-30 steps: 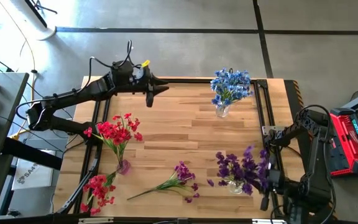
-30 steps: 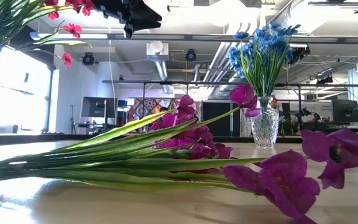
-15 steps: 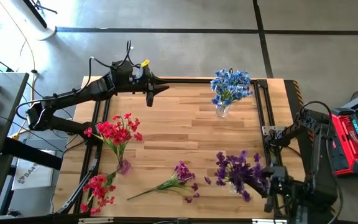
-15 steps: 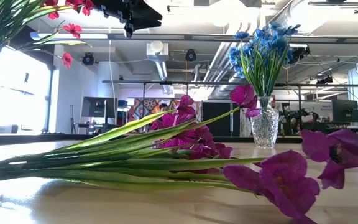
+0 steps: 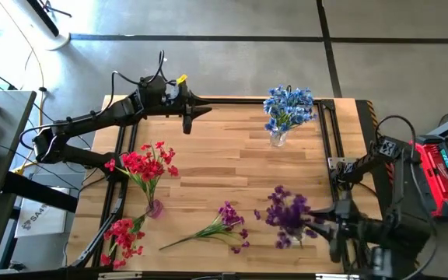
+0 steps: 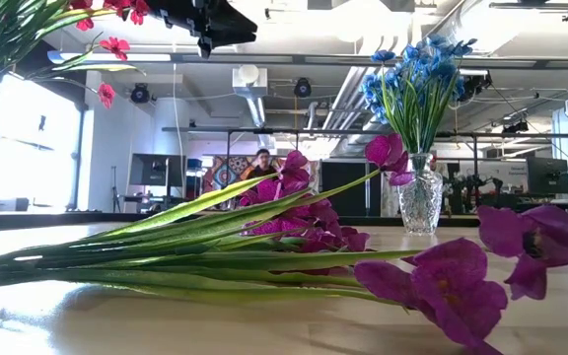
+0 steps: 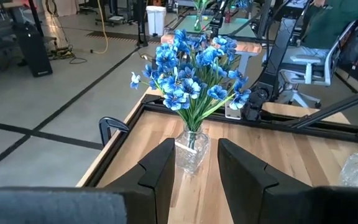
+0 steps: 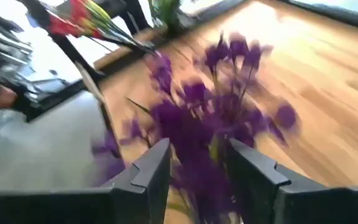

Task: Sort flowers into vase by color
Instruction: Put the right violet flower into the bottom transparent flower vase

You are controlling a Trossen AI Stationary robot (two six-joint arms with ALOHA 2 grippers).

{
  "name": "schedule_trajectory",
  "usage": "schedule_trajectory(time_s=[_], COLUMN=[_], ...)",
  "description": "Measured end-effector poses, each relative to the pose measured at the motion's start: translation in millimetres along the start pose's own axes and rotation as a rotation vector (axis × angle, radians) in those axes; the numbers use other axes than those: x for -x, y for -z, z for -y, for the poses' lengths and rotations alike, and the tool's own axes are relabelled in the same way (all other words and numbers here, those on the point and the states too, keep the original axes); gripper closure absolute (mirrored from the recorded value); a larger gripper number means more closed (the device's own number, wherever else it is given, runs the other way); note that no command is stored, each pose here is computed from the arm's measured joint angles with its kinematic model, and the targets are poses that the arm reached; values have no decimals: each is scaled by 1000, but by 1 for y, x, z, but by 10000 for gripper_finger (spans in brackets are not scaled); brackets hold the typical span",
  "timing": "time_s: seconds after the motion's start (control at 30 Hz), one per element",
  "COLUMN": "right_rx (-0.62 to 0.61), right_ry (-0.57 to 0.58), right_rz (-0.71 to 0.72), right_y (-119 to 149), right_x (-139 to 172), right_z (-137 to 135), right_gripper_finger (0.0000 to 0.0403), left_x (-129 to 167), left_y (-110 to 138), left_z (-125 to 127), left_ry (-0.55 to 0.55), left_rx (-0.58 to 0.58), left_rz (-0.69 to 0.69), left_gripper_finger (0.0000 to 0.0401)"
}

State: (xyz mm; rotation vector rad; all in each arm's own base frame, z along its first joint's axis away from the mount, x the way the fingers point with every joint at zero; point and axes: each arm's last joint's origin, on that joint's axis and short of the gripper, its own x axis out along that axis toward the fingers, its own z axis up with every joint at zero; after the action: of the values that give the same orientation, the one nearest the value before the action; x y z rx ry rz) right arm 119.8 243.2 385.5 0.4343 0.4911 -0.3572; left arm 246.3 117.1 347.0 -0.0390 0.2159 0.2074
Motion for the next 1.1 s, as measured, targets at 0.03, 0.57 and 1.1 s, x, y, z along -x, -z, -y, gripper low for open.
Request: schedule_trajectory(time_s=[0.03,0.57,1.1], right_rx=[-8,-99,-91], right_ry=[19,117,75], right_rz=[-11,-62,-86], right_y=[4,20,11], right_x=[-4,-23,-11], right_z=[1,11,19], right_gripper_finger=[261,325,400], left_x=[0,1,1], left_y=[0,-6,-6], left_z=[0,-2,-2], left_ry=[0,-12,-12], left_rx=[-10,-86,-105], left_rz=[1,60,59], left_gripper_finger=[293,293,293])
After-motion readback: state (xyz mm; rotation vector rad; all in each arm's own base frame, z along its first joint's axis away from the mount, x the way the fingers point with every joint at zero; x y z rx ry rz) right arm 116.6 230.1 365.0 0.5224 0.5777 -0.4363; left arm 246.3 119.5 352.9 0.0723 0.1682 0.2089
